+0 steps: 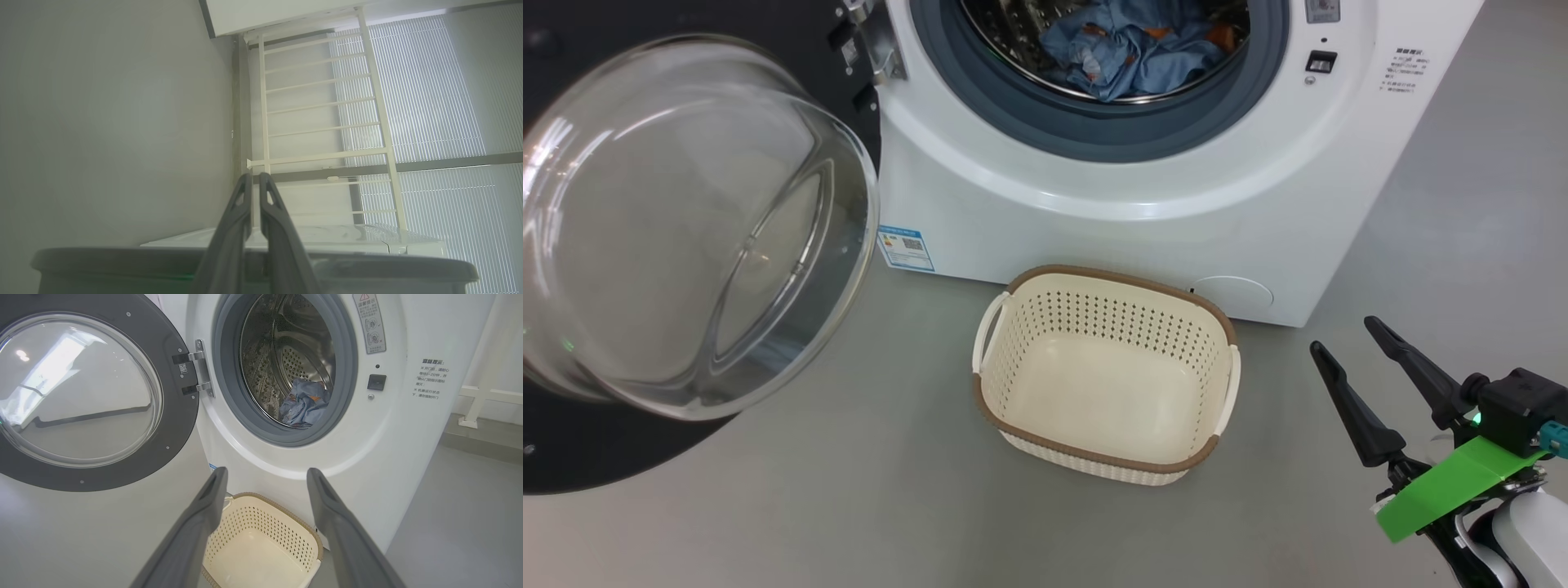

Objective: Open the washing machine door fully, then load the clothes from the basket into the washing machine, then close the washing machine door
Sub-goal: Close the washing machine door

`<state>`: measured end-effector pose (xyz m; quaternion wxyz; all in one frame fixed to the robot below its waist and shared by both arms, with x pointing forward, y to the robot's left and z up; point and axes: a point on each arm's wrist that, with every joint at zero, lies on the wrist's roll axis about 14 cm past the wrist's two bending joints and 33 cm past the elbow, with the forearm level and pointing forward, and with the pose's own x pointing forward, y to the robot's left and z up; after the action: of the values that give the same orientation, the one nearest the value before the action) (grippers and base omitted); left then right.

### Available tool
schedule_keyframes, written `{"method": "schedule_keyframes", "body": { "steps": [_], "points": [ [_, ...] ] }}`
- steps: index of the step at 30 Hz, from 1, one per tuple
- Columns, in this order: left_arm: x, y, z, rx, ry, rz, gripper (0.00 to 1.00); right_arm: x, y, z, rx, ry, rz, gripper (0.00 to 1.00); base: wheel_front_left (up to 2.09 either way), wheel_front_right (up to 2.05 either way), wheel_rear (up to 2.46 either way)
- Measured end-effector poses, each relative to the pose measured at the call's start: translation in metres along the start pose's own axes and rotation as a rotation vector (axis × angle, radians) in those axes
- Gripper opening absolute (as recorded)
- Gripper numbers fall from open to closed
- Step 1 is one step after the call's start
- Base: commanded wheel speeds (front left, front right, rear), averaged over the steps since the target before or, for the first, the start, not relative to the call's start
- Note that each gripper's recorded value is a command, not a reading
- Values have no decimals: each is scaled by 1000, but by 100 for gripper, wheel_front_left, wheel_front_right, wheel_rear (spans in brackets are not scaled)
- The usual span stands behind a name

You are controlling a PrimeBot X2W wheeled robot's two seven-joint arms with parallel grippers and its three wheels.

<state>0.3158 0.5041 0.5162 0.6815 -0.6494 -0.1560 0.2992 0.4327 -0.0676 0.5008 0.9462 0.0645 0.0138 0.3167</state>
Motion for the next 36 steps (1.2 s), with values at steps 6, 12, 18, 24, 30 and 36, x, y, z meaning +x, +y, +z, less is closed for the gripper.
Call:
{"method": "schedule_keyframes", "body": {
  "steps": [6, 12, 18, 24, 30, 36],
  "points": [
    [7, 5, -13, -2, 30, 20, 0, -2, -6, -6, 7, 12, -15, 100, 0, 0, 0],
    [6, 3, -24, 29, 122, 22, 0, -3, -8, -2, 3, 5, -23, 100, 0, 0, 0],
    [-9, 6, -39, 93, 299, 23, 0, 0, -1, 7, 14, -27, -21, 100, 0, 0, 0],
    [-31, 8, -60, 113, 461, -5, 0, 4, 8, 14, 21, -49, -8, 100, 0, 0, 0],
    [-55, 6, -80, 104, 600, -51, 0, 7, 22, 19, 35, -67, 12, 100, 0, 0, 0],
    [-82, 4, -105, 123, 762, -96, 0, 4, 32, 23, 44, -78, 18, 100, 0, 0, 0]
  ]
}}
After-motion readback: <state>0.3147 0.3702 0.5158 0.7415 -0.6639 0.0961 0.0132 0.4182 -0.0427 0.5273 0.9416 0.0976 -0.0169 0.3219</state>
